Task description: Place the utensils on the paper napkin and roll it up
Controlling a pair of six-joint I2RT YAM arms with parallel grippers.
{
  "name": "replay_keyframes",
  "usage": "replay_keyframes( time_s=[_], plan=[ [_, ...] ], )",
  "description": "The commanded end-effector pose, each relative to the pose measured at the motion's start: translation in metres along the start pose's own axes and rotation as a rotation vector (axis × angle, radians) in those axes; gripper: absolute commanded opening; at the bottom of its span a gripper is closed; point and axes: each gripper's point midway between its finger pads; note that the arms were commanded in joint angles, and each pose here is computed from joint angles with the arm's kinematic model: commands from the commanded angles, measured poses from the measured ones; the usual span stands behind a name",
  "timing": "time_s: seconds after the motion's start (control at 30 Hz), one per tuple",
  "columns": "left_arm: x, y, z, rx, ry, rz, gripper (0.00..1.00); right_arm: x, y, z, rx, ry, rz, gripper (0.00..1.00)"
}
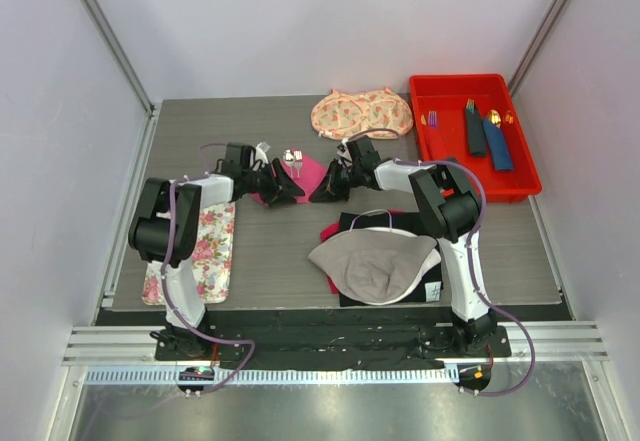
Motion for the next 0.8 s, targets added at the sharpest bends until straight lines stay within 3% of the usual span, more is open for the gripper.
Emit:
replay_keyframes(
  time_s=[0.0, 0.77],
  plan=[
    [0.012, -0.002, -0.003, 0.011, -0.043, -0.032, 0.48, -0.001, -0.019, 0.001, -0.105, -0.036, -0.008, 0.01],
    [0.016, 0.045, 0.024, 0.111, -0.097, 0.077, 0.48, 0.0, -0.022, 0.0, -0.118, -0.041, -0.006, 0.01]
  ],
)
Point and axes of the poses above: each gripper's point midway between its finger pads, its own z axis back along the fingers, its own y axis along the line the jaws close on, x = y × z, and after that the axes turned 6 degrees about z, right-handed
